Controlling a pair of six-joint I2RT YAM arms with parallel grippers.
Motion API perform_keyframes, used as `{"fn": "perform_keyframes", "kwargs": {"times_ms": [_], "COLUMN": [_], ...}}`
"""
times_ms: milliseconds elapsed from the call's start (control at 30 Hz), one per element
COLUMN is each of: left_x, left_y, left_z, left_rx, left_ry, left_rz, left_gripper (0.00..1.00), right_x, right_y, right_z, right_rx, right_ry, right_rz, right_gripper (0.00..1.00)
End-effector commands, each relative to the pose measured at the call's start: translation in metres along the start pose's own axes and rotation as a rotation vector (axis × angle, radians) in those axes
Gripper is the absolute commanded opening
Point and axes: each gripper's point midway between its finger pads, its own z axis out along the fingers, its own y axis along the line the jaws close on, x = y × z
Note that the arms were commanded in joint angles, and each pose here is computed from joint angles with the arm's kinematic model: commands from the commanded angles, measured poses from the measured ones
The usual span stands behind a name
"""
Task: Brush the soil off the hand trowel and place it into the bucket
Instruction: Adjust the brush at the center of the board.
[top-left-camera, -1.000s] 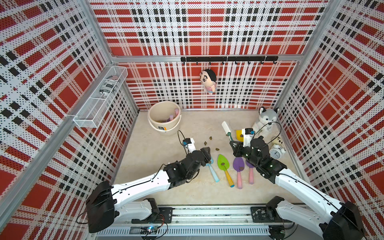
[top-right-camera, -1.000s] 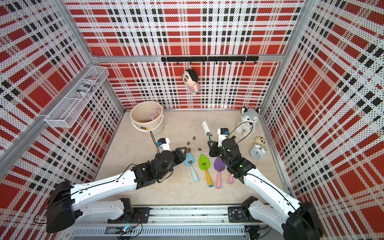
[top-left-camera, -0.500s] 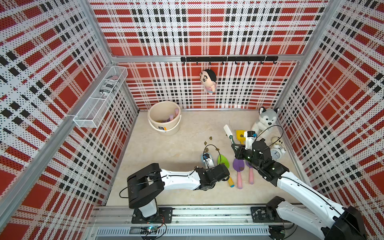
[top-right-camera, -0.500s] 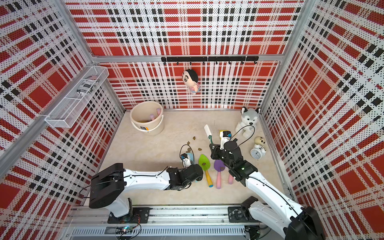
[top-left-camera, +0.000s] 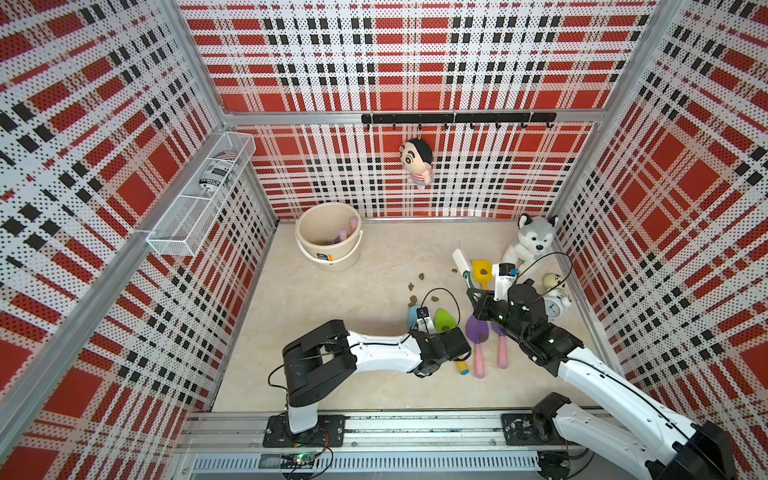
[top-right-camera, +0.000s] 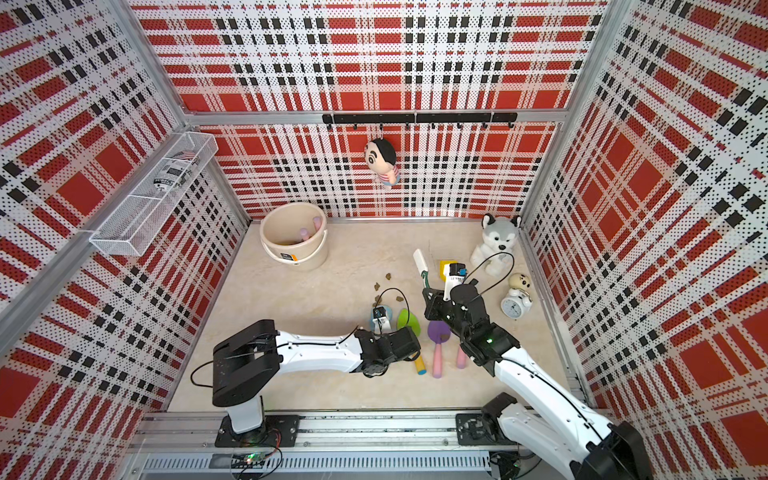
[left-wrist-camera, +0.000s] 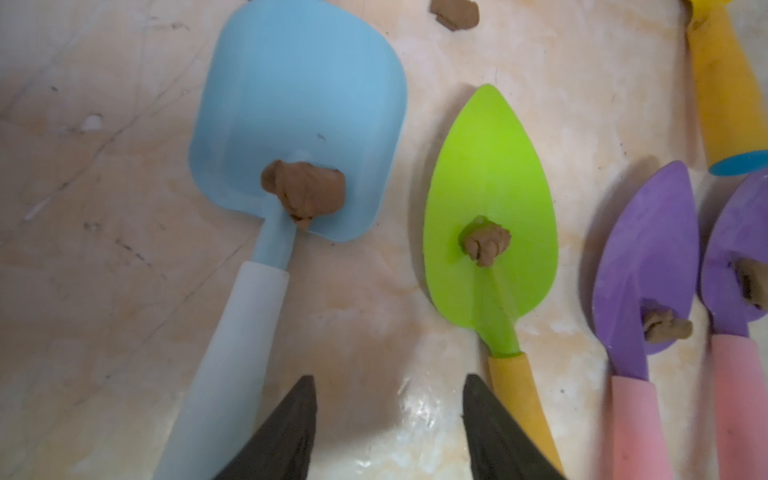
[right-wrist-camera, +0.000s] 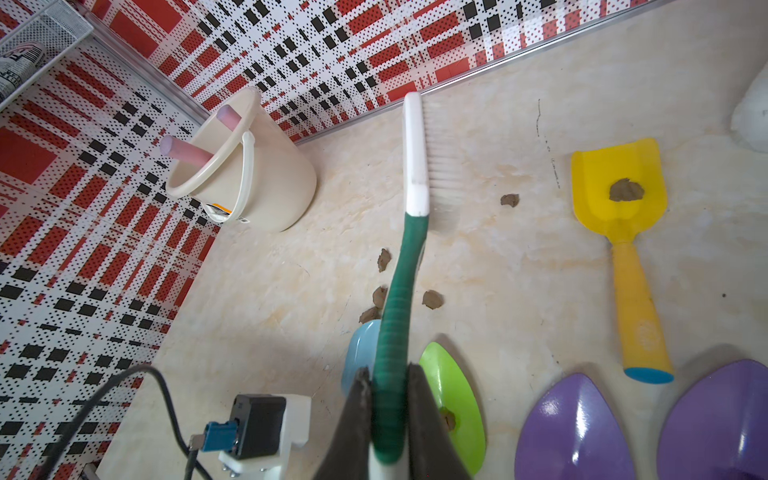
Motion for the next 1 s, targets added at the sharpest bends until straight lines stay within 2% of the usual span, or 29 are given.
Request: {"fn": "perform_keyframes", "kwargs": {"times_ms": [0, 300, 433, 633, 967], "left_x": [-0.011, -0.048, -0.058, -0.054, -0.017], "left_y": [-0.003, 0.000, 0.024, 0.049, 0.058], "left_z": [-0.008, -0.036, -0.031, -0.024, -0.008], "left_rx": [-0.011, 0.017, 0.024, 0.078, 0.040], "left_ry": [-0.047, -0.150, -0.094, 0.007, 0.125], "left_rz": [0.049, 0.131, 0.149, 0.181, 0.300], "left_gripper": [0.59, 0.60, 0.61, 0.63, 0.63], "right_x": [-0.005, -0.005, -0.005, -0.007, -0.008], "right_y": [-0.002, -0.003, -0.002, 0.000, 0.001], "right_z": [0.001, 0.003, 0.002, 0.003, 0.007], "right_rx": [0.007, 0.010, 0.006, 0.005, 0.007], "right_ry": [-0.023, -0.016, -0.016, -0.017, -0.009], "right_rz": [-0.009, -0.010, -0.006, -0.004, 0.000], "right_gripper": [0.00, 0.00, 0.00, 0.00, 0.00]}}
